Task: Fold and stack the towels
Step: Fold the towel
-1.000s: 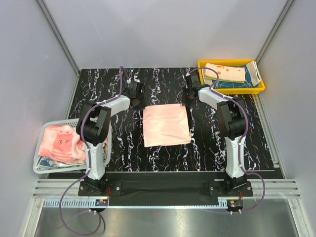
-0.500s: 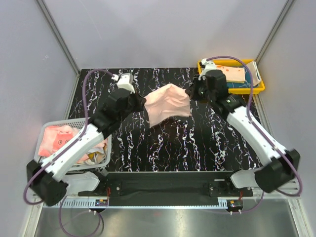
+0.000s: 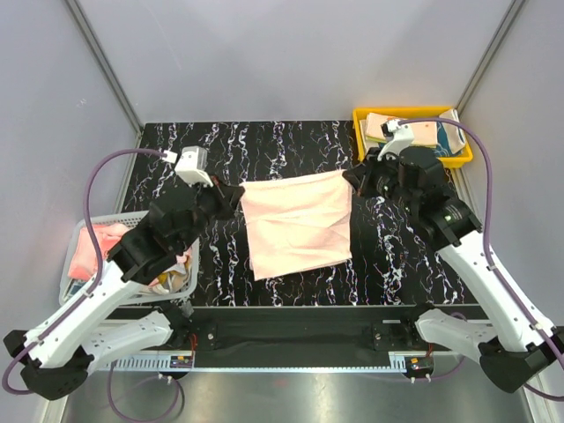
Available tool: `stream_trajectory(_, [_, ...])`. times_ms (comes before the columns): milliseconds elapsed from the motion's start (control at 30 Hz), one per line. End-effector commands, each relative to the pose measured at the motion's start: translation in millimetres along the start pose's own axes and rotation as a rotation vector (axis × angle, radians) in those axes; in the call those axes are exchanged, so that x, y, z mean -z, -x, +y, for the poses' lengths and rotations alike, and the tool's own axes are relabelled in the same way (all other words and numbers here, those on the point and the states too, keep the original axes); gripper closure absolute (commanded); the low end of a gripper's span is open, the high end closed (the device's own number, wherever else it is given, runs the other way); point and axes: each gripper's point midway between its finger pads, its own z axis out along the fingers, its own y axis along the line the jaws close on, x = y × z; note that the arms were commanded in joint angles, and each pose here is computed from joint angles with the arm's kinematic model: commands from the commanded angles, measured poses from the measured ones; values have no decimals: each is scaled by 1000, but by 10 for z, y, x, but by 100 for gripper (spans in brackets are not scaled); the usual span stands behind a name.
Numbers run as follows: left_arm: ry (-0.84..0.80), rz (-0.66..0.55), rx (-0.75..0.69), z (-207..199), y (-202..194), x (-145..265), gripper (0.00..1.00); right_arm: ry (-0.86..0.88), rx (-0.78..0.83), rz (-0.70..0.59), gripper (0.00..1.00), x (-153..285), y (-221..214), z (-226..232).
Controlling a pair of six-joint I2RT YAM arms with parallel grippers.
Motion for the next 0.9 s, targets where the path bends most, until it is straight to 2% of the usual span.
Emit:
stream_trajectory(0, [164,36,-9,206,-46,-271,100,-38,-5,67,100,-240,-154,-72])
stream_trajectory(133, [215,172,78,646,-323,-906,100,-95,-2,164,100,-749,-463,-278])
stream_trajectory(200, [250,176,117,903,-332,-1198,100,-133,-15,219,100,-1145,-640,-506])
stream_trajectory(233, [264,273,132,1058,-632,-1464,100,-115,-31,252,100,-1283,-733,-552])
stream_trajectory(300, [276,281,162,1274,-642,-1798,100,-163,-72,297,100,-1725,-904,-914])
stream_trajectory(333, [292,349,178,1435,-892,-2013,100,-157,-91,320,100,-1867,-966,-1003])
stream_trajectory(400, [274,315,197,1586,-757,-2336,100,-189,-125,342,100,-2265,-1092,-1304])
stream_trajectory(467, [276,357,209,1763,-909,-2583,100,-204,-139,341,100,-2559,-1149,-1482])
stream_trajectory(500, [264,329,198,1757,-753,-2691,100,-211,-145,345,100,-2624,-1151,-1571])
stream_trajectory(667, [231,333,202,1903,-718,-2933,100,-229,-126,346,99,-2883,-1140,-1714])
stream_trajectory(867, [202,303,205,1872,-714,-2861,100,-232,-123,316,98,-2765,-1127,-1701])
